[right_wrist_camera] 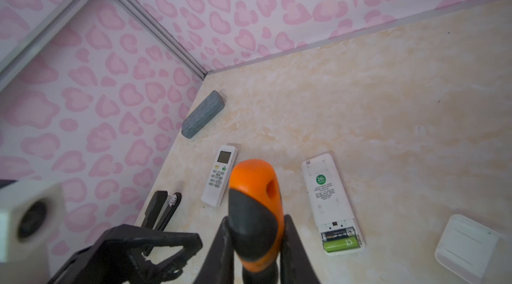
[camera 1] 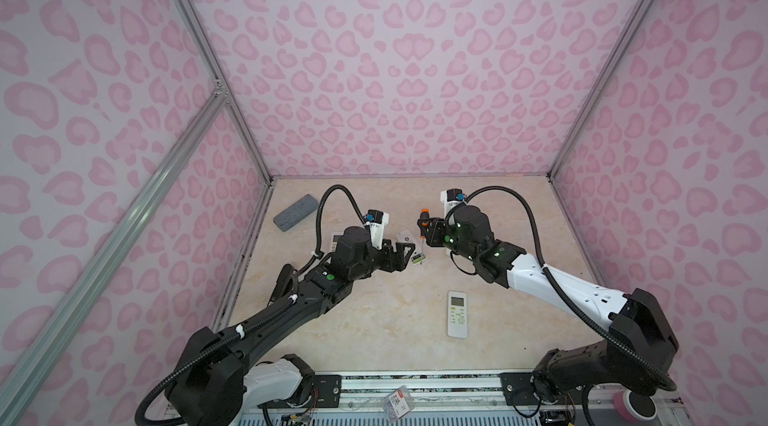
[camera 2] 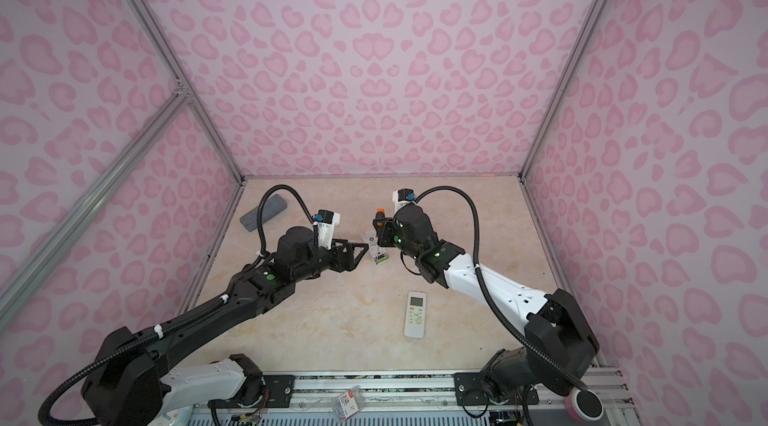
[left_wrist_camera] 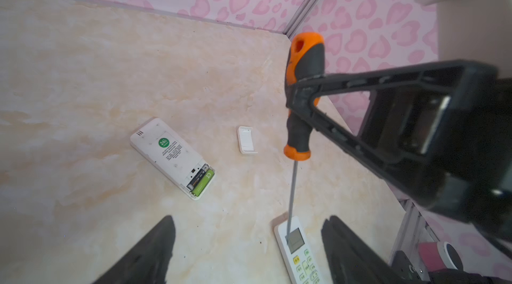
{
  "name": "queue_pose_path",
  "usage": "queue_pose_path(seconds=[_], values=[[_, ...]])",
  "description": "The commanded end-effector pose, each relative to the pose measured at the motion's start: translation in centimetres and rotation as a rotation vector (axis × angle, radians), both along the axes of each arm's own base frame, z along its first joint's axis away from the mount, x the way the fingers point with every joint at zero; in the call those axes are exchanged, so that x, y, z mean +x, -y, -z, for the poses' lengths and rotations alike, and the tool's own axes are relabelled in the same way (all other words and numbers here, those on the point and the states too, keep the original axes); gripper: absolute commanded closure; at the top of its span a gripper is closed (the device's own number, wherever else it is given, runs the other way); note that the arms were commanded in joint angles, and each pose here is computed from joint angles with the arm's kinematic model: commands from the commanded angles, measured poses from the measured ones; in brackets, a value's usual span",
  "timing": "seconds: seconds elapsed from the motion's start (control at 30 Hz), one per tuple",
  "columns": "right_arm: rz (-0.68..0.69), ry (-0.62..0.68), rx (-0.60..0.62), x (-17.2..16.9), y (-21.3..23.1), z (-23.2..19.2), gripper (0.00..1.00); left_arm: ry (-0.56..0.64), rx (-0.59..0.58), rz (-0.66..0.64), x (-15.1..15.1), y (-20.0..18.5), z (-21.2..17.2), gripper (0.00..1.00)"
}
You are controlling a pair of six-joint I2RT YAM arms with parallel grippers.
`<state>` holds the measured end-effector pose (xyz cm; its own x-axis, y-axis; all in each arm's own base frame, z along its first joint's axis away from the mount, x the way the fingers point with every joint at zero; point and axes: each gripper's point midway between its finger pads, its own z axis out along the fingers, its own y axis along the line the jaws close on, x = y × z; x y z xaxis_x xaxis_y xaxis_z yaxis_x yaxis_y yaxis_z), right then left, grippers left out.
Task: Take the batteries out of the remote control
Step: 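Bring the screwdriver toward the left gripper while the left gripper grasps its shaft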
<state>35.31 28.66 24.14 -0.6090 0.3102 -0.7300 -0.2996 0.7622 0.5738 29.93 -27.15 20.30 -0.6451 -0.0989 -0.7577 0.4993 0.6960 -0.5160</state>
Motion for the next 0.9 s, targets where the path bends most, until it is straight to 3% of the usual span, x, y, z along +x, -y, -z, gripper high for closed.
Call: queue_pose_path(seconds=[0.0,0.53,0.63,0.7,0.77,0.87], values=[[0.042,0.008,0.06,0.1,0.4,-1.1,1.0,0.023,-0.092,0.089,-0.1,2.2,-1.9,0.2],[0.024,0.004,0.101,-1.0,0.7,-2.1,1.0,-0.016,-0.104,0.212,-1.1,5.9,-0.8,0.51],[0.016,0.004,0.1,-1.2,0.7,-2.1,1.0,-0.001,-0.101,0.213,-1.1,5.8,-1.2,0.62],[0.012,-0.006,0.099,-1.3,0.7,-1.7,1.0,0.005,-0.093,0.211,-1.0,5.8,-1.3,0.81],[0.002,-0.012,0.105,-1.4,0.5,-1.7,0.99,0.008,-0.085,0.213,-1.1,5.7,-1.2,0.94],[-0.019,-0.011,0.107,-1.6,0.3,-2.0,0.8,0.022,-0.07,0.217,-1.1,5.5,-1.5,0.96]])
